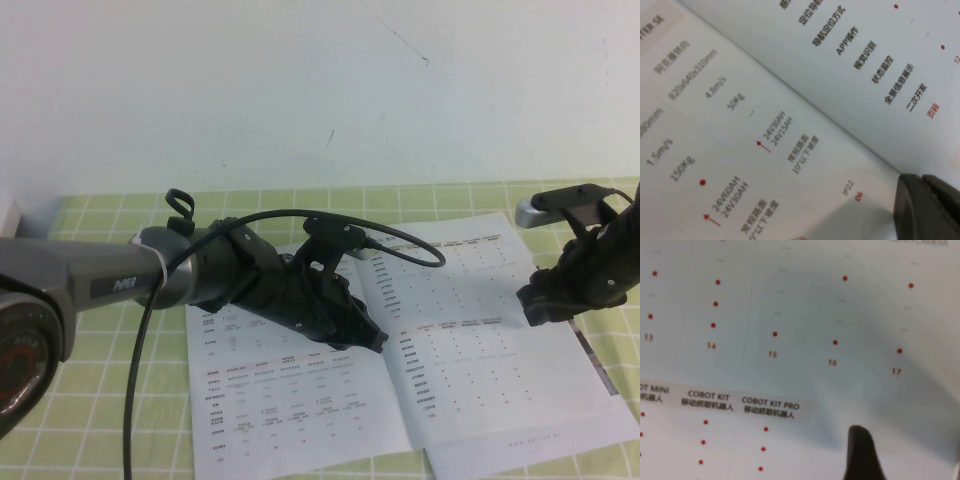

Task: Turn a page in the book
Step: Open the closed book

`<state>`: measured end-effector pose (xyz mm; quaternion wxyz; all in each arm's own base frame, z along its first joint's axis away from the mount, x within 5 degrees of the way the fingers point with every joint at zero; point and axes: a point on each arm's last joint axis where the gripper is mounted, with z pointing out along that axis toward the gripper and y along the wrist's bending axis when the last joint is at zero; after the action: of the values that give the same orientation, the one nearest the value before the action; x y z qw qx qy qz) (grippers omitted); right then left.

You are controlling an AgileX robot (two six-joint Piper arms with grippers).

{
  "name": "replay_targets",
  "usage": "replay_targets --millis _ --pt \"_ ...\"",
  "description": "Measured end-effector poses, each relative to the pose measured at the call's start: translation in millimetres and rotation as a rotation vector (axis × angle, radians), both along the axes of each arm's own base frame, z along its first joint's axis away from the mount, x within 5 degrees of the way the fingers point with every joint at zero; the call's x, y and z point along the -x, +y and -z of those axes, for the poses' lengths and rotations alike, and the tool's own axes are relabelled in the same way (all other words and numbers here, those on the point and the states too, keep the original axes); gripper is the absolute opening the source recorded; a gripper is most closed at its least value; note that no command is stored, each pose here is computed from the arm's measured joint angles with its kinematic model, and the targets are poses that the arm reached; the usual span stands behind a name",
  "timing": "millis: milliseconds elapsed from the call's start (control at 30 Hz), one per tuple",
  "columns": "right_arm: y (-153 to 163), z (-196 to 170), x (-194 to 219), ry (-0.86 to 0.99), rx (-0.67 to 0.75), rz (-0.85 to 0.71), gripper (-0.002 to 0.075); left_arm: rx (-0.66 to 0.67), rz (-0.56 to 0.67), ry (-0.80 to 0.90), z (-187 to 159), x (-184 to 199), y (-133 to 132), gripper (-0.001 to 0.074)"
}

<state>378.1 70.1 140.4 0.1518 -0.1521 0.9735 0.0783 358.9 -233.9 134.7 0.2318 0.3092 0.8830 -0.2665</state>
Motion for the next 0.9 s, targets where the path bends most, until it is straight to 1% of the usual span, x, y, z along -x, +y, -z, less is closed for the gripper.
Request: replay_targets --millis 333,900 --pt "0.7 -0.2 0.0 0.002 -0.011 0.009 0.0374 0.000 0.000 0.000 0.0 0.0 0.0 -0.0004" --pt "0.8 -0.2 0.0 -0.006 -0.002 -0.026 0.0372 0.000 0.001 -0.001 0.0 0.0 0.0 -0.0004"
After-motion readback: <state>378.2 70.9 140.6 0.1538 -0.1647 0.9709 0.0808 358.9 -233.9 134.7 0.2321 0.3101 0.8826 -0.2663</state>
